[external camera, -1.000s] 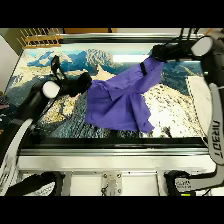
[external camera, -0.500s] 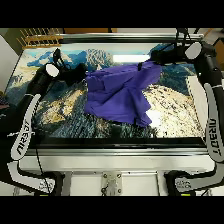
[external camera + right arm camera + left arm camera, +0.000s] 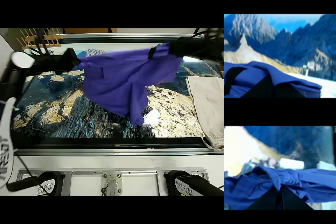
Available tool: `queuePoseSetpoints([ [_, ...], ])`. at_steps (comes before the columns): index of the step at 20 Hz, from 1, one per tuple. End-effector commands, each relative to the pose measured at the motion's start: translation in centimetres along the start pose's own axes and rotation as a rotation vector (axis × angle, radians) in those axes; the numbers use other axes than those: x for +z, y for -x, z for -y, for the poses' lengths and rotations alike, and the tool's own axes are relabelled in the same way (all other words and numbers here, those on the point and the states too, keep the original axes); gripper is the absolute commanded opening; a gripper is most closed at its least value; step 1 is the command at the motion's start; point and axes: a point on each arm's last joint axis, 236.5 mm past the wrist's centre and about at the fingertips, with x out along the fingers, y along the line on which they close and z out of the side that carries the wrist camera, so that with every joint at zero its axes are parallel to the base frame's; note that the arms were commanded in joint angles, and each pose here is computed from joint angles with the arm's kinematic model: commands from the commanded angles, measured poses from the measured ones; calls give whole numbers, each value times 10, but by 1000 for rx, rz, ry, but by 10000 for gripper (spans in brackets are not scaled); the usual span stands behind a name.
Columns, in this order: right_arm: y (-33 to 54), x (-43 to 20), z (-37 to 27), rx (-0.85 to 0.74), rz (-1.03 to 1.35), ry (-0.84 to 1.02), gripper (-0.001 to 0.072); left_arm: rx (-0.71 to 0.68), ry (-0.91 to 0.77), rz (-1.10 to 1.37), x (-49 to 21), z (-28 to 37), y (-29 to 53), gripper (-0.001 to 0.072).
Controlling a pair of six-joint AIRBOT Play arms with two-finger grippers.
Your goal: Fold the clothes and pants, and hang the long-sleeved shirts on hangers.
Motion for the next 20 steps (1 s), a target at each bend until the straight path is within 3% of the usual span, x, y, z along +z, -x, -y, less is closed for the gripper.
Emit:
queuePoseSetpoints([
  [1, 117, 87, -24, 9, 357, 48, 1, -158, -152, 123, 2, 97, 101, 13],
  [8, 269, 115, -55, 34, 612, 93, 1, -436, -413, 298, -73, 227, 285, 13],
  [12, 269, 101, -58, 66, 553, 25, 1, -542, -304, 246, -112, 239, 320, 12],
  [15, 218, 80, -58, 114, 393, -99, 1, -435, -108, 126, -135, 190, 274, 13],
  [20, 26, -28, -72, 227, -155, -236, 1, -3, 125, -61, -179, 38, 147, 13],
])
